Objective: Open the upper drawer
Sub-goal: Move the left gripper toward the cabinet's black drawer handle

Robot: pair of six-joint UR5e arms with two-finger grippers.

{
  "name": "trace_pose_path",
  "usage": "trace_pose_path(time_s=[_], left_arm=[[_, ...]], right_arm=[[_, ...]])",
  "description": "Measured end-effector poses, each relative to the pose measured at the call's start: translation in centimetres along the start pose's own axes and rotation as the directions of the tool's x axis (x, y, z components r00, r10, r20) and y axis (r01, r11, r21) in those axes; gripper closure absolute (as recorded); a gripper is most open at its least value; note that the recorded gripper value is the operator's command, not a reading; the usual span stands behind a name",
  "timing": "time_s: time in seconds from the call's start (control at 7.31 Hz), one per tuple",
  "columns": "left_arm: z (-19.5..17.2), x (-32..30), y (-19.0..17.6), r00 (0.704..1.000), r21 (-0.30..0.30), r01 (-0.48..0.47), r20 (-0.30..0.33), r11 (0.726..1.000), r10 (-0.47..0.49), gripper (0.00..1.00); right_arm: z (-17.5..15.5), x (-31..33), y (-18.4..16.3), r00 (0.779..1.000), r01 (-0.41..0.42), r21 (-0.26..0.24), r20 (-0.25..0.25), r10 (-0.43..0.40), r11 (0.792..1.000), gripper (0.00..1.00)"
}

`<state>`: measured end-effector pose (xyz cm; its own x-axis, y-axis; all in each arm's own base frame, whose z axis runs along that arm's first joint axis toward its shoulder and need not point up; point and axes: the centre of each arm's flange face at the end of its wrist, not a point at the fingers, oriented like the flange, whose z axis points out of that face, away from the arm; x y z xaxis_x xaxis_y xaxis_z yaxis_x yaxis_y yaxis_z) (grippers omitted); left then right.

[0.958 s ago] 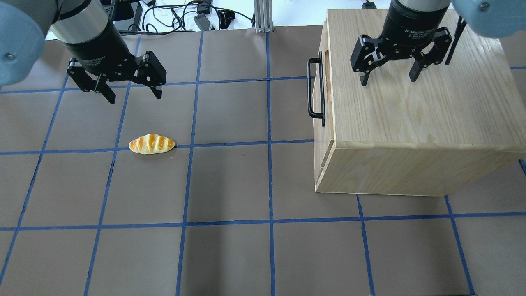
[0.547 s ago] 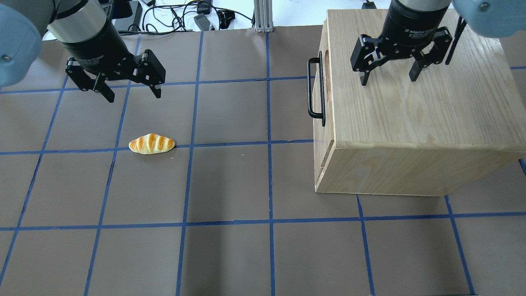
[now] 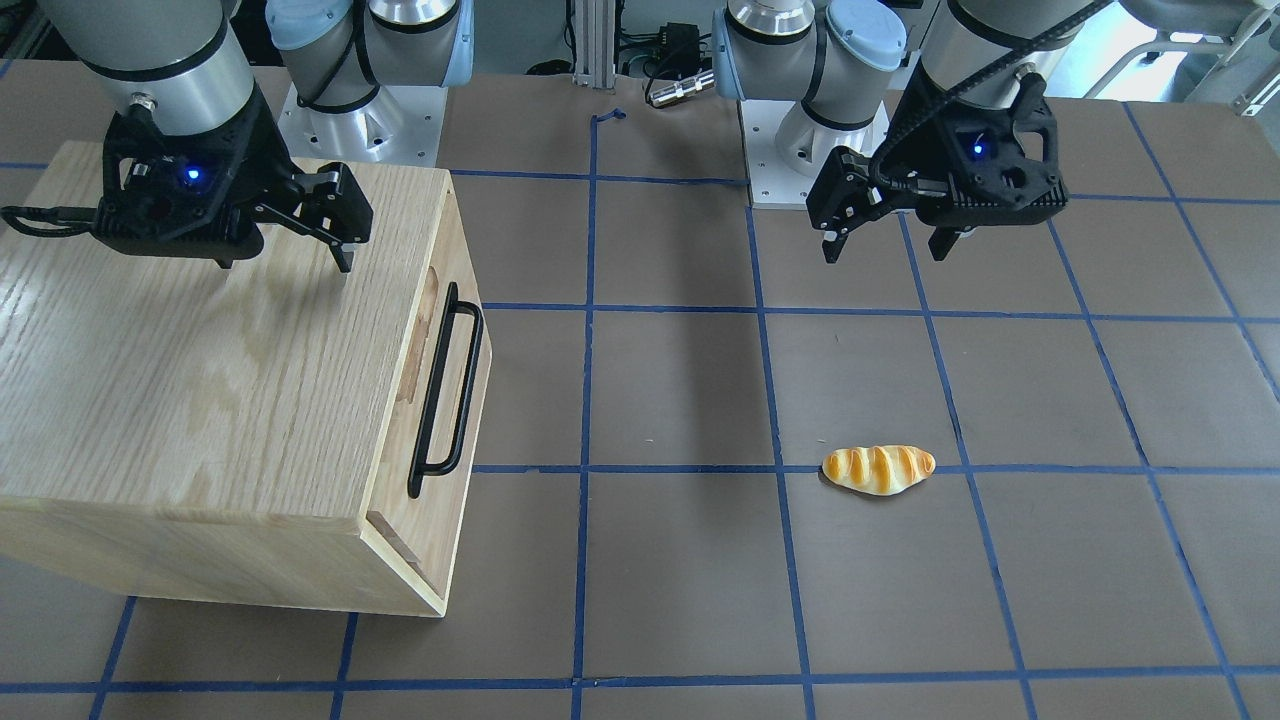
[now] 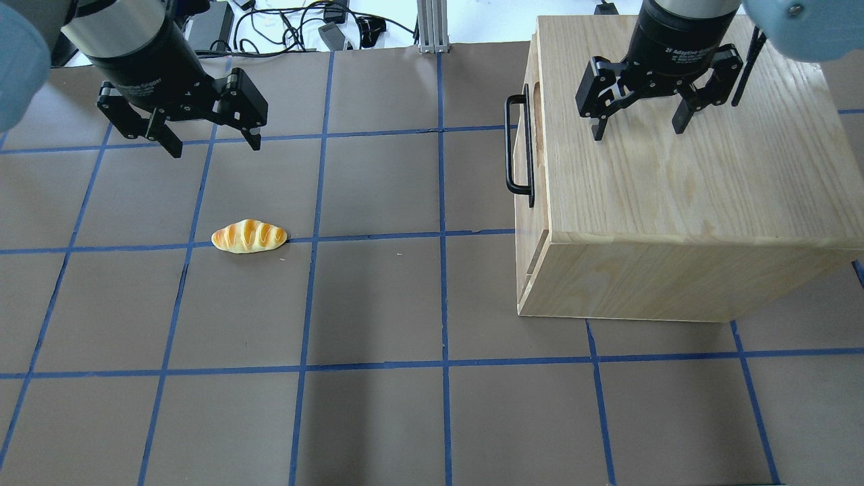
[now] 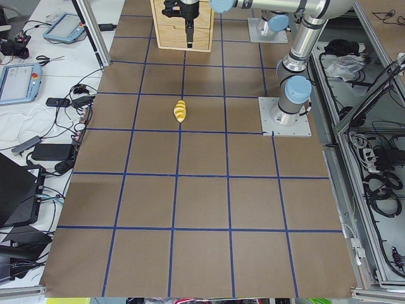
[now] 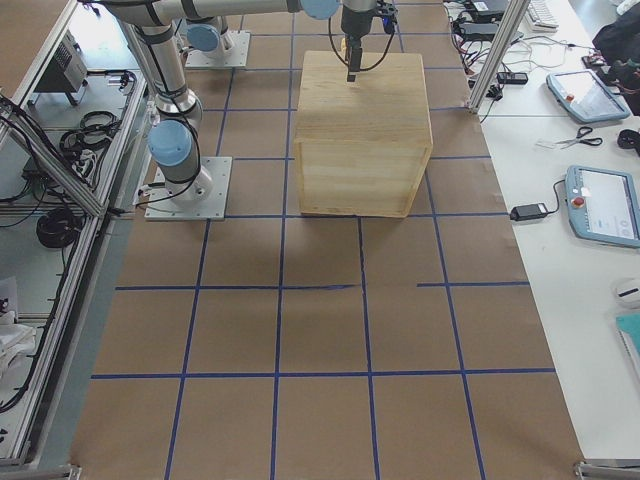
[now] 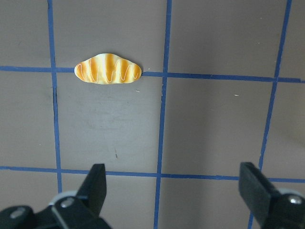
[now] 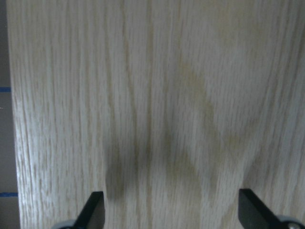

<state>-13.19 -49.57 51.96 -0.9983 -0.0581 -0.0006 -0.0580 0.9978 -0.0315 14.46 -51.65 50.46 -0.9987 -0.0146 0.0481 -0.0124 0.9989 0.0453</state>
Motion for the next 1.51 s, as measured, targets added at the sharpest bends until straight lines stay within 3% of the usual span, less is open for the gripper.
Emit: trace_pose_path(time_s=[0.41, 0.68, 1.09, 1.51], left_arm=[[1.2, 0.4, -0.1, 1.000, -0.026, -0.001, -0.010, 1.000, 0.001, 0.00], [2.6, 1.1, -1.1, 0.998, -0.035, 0.054, -0.019, 0.998, -0.054, 0.00], [4.1, 5.8, -2.7, 0.995, 0.030, 0.071, -0.073, 0.997, -0.069, 0.00], [5.5, 10.7, -2.8, 0.990, 0.040, 0.100, -0.102, 0.994, -0.096, 0.00]], right_arm=[[0.0, 0.0, 0.0, 1.000, 0.000, 0.000, 0.000, 0.000, 1.000, 0.00], [0.0, 0.0, 0.0, 1.000, -0.001, 0.001, 0.000, 0.001, 1.000, 0.00], [0.0, 0.0, 0.0, 1.000, 0.000, 0.000, 0.000, 0.000, 1.000, 0.00], [0.0, 0.0, 0.0, 1.000, -0.001, 0.000, 0.000, 0.001, 1.000, 0.00]])
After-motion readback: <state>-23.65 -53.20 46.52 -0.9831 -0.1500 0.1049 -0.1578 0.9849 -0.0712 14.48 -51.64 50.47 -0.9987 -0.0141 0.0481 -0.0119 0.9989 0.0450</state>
